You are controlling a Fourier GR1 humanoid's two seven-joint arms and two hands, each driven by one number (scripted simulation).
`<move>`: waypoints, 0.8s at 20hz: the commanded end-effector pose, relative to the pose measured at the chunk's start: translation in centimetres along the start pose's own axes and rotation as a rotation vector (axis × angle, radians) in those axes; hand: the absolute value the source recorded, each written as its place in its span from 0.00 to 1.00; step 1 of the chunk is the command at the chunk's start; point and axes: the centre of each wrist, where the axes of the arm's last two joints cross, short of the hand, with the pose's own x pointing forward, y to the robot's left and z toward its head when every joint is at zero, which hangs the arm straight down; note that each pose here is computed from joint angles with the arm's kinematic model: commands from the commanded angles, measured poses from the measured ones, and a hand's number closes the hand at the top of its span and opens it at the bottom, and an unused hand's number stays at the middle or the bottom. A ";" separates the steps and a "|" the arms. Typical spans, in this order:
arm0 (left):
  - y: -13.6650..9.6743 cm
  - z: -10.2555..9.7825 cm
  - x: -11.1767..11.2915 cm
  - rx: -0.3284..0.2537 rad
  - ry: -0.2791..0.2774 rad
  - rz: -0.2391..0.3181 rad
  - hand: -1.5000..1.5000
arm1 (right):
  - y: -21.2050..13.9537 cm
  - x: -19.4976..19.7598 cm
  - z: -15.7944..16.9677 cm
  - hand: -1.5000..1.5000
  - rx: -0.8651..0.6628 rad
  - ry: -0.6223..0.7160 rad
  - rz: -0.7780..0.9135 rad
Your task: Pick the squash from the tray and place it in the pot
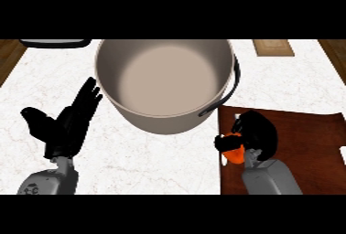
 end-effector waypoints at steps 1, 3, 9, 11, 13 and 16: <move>-0.4 -0.5 0.2 0.001 -0.004 0.003 0.50 | 0.2 3.3 3.9 1.00 -0.186 0.151 -0.053; 0.8 -0.1 -0.5 0.012 0.008 -0.012 0.50 | 0.1 3.5 5.1 1.00 -0.269 0.182 -0.043; 0.4 -0.4 0.0 0.004 0.010 -0.011 0.50 | -2.3 5.7 9.7 1.00 -0.436 0.032 -0.055; 0.1 -0.4 0.1 0.010 0.010 0.007 0.50 | -4.7 6.7 11.0 1.00 -0.518 -0.022 -0.122; -0.2 0.1 -0.5 -0.001 0.021 0.006 0.50 | -5.0 7.3 12.5 1.00 -0.618 -0.062 -0.096; -1.0 0.1 -0.8 -0.014 0.009 -0.005 0.50 | -6.4 9.1 14.5 1.00 -0.702 -0.146 -0.077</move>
